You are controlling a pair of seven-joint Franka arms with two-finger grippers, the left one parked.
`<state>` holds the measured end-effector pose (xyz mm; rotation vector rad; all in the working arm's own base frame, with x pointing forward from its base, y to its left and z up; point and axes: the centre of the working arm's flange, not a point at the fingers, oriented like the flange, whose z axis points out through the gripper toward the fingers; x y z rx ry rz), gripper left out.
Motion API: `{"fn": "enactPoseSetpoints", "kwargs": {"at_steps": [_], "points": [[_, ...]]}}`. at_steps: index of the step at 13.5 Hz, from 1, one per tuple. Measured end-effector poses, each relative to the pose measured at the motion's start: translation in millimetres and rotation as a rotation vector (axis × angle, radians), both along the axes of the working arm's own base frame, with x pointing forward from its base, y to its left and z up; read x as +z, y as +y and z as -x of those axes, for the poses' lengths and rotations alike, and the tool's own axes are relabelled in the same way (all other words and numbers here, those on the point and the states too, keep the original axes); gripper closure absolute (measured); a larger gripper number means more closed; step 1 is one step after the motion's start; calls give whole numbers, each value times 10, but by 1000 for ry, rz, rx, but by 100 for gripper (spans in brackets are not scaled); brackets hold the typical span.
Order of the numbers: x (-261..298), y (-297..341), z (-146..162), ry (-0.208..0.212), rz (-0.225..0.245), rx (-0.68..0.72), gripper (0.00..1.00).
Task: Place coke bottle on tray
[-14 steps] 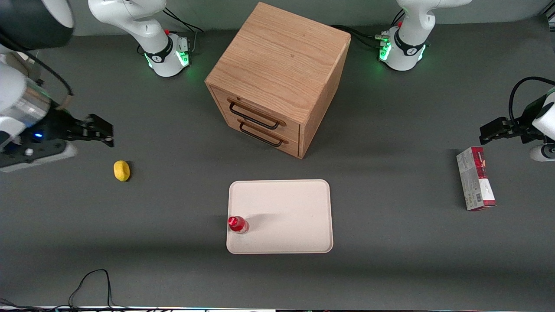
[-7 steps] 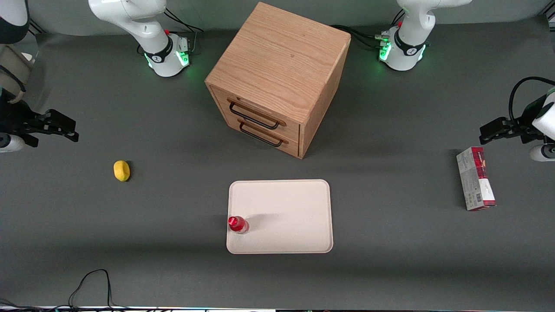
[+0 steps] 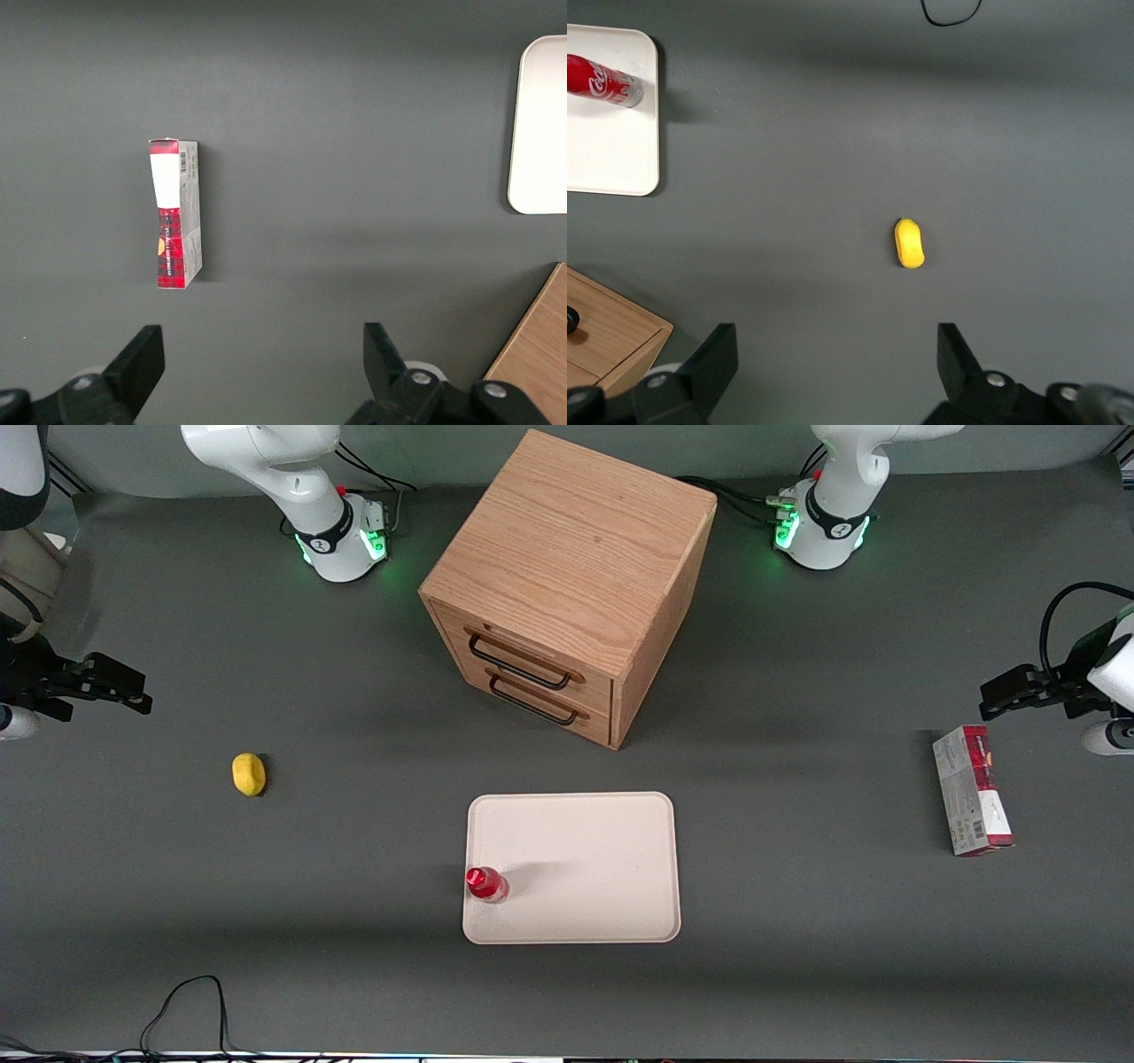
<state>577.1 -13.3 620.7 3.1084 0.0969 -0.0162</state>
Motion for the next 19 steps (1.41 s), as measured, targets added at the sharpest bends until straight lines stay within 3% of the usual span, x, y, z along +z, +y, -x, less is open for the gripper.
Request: {"fn": "enactPoseSetpoints", "kwargs": {"at_steps": [19], "points": [[-64, -142, 8, 14, -1, -19, 0]]}}
